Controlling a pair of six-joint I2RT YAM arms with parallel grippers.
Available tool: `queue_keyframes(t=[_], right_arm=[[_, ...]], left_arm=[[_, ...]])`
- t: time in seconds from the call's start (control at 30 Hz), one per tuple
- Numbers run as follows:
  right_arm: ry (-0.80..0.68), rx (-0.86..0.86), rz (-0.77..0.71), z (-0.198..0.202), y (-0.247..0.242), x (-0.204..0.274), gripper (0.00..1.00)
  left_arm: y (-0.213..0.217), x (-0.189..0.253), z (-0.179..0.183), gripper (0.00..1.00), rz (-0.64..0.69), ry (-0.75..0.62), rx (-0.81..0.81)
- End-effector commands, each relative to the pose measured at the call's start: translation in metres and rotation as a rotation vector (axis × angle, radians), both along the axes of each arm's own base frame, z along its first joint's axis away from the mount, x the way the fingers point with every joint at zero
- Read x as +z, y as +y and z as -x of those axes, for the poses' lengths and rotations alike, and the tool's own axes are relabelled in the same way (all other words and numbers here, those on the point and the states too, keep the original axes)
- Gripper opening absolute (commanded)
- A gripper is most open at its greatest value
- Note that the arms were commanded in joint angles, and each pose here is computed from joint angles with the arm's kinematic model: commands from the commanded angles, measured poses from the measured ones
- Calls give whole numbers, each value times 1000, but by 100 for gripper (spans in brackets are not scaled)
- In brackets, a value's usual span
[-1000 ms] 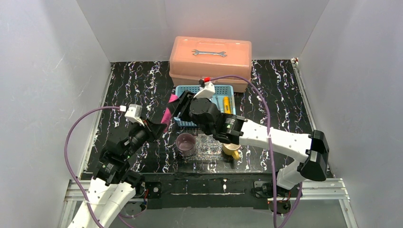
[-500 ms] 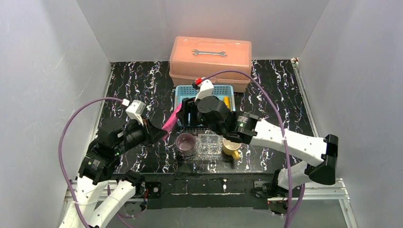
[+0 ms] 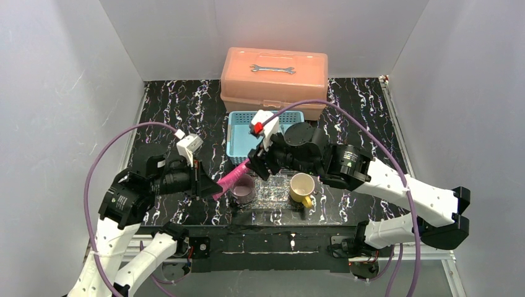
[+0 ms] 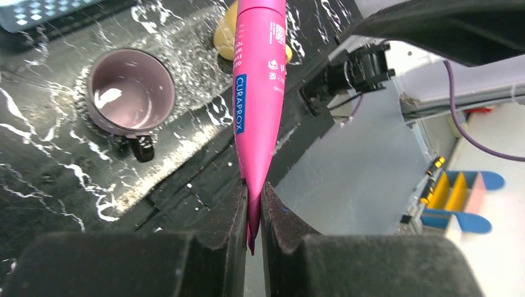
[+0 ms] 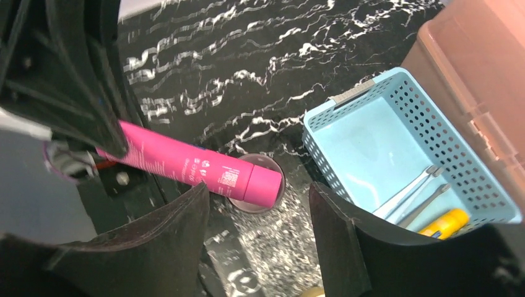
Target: Prepare toiletry sets of a toothbrush and toothpaste on the tray
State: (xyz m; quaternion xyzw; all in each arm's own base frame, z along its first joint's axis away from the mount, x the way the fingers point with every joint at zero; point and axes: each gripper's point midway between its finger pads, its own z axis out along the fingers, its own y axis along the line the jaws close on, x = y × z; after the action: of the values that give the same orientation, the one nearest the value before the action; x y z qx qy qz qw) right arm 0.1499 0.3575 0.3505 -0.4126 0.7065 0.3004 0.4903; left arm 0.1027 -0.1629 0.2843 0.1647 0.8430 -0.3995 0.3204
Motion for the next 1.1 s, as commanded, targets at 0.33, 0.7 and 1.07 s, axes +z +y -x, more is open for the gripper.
queue_keyframes(t=[0.33,0.7,1.07], right_arm=[[-343,502,109,58,-11,-36,73],[-449,621,194,79,-8,-51,78],[-553,609,358,82,-6,-72,71]], left_arm=[[-13,-13,34,0,25,212,-193],[-20,-11,56,0,107,265,-281],[-23,-6,67,0,137,274,-337]])
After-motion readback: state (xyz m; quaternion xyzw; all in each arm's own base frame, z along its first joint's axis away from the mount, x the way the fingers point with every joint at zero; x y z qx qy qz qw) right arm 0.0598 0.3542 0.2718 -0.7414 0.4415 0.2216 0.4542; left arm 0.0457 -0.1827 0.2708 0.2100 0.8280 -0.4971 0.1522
